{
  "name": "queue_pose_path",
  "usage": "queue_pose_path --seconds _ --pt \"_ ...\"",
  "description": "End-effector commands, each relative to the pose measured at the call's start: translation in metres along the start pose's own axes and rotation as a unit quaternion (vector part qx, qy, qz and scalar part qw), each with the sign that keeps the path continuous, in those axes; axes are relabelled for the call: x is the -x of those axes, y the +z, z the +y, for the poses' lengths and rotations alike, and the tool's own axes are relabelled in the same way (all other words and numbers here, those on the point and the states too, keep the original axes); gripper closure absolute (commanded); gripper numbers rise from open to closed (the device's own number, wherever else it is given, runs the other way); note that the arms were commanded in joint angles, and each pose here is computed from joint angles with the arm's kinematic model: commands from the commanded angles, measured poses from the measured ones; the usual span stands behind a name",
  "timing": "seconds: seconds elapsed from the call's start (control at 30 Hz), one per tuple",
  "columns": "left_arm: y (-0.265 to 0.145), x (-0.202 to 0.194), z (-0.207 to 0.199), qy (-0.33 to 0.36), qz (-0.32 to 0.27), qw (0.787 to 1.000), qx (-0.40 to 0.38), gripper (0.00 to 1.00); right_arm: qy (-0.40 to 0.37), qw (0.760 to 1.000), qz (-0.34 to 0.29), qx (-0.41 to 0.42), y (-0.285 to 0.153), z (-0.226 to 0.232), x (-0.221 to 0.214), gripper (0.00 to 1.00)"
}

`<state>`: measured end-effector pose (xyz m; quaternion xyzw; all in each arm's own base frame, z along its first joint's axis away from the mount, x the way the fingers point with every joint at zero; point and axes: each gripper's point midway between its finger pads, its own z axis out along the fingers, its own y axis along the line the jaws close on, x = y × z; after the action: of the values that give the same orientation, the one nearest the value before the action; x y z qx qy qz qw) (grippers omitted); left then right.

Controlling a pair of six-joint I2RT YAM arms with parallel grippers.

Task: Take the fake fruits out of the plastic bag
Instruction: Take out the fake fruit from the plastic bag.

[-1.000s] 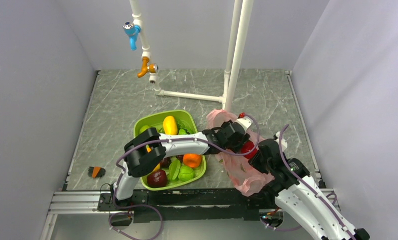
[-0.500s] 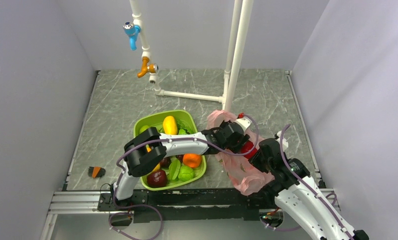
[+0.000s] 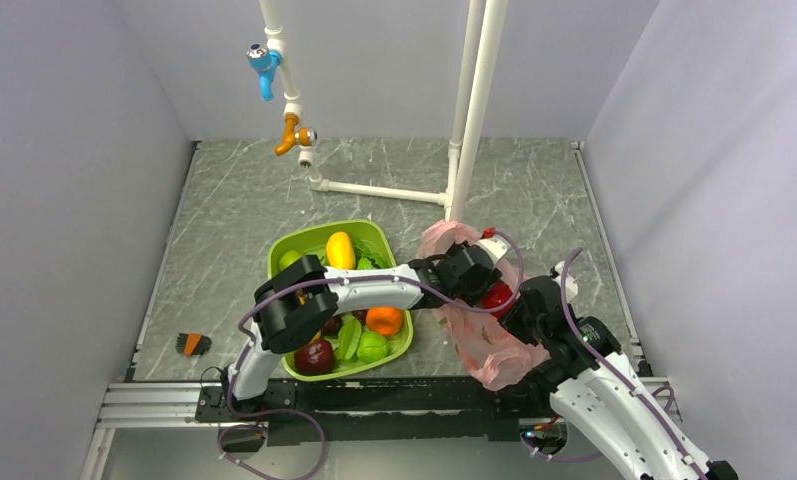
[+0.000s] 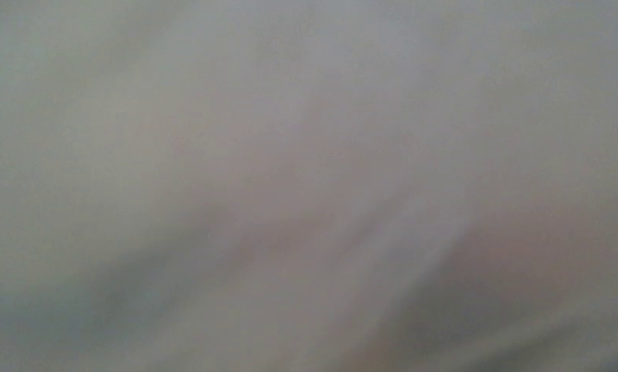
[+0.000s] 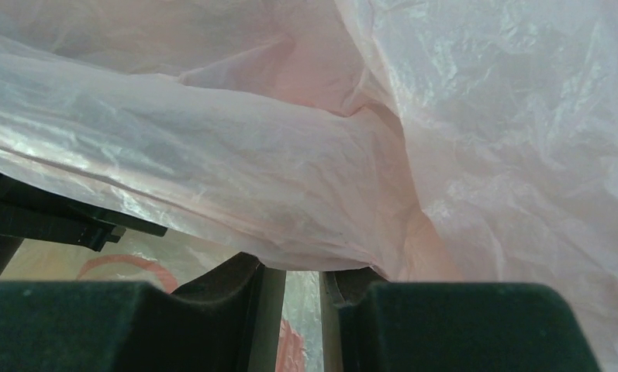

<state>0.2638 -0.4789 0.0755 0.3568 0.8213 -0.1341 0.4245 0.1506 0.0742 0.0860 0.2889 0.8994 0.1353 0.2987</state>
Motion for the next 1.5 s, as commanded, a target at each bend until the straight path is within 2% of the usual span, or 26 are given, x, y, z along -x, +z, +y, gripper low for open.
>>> queue_pose_path --seconds 0.0,0.1,0.3,0.47,0.7,0.83,0.97,1.2,1.27,1.43,1.47 --pt "0.001 -0.043 0.003 0.041 0.069 0.997 0.007 0.35 0.006 1.0 -0.014 0.012 -0.002 0.006 0.007 0.76" --pt "-0.014 -0.029 0.005 0.038 0.053 0.998 0.007 0.48 0.006 1.0 -0.014 0.011 -0.002 0.005 0.007 0.76" --pt "-0.041 0.003 -0.005 0.014 0.002 0.999 -0.033 0.64 0.006 1.0 -0.014 0.006 -0.001 0.005 0.007 0.76" --pt "-0.065 0.021 -0.015 -0.003 -0.024 0.998 -0.064 0.67 0.005 1.0 -0.014 0.007 -0.001 0.004 0.006 0.76" --pt "-0.115 0.049 -0.045 -0.047 -0.069 0.979 -0.184 0.67 0.004 1.0 -0.013 0.006 -0.001 0.004 0.007 0.76" --pt "-0.15 0.061 -0.064 -0.068 -0.099 0.954 -0.275 0.67 0.005 1.0 -0.015 0.007 -0.001 0.004 0.007 0.76" --pt "-0.184 0.071 -0.073 -0.071 -0.13 0.931 -0.334 0.68 0.008 1.0 -0.017 0.01 -0.001 0.005 0.007 0.76" --pt "-0.262 0.097 -0.089 -0.054 -0.195 0.856 -0.475 0.67 0.005 1.0 -0.014 0.004 0.0 0.004 0.007 0.76" --pt "-0.274 0.1 -0.086 -0.067 -0.198 0.834 -0.511 0.68 0.005 1.0 -0.013 0.003 0.0 0.004 0.007 0.76" --pt "-0.29 0.108 -0.076 -0.096 -0.212 0.799 -0.554 0.71 0.006 1.0 -0.016 0.004 0.0 0.004 0.007 0.76" --pt "-0.294 0.11 -0.074 -0.098 -0.216 0.798 -0.554 0.71 0.006 1.0 -0.017 0.006 -0.001 0.004 0.008 0.76"
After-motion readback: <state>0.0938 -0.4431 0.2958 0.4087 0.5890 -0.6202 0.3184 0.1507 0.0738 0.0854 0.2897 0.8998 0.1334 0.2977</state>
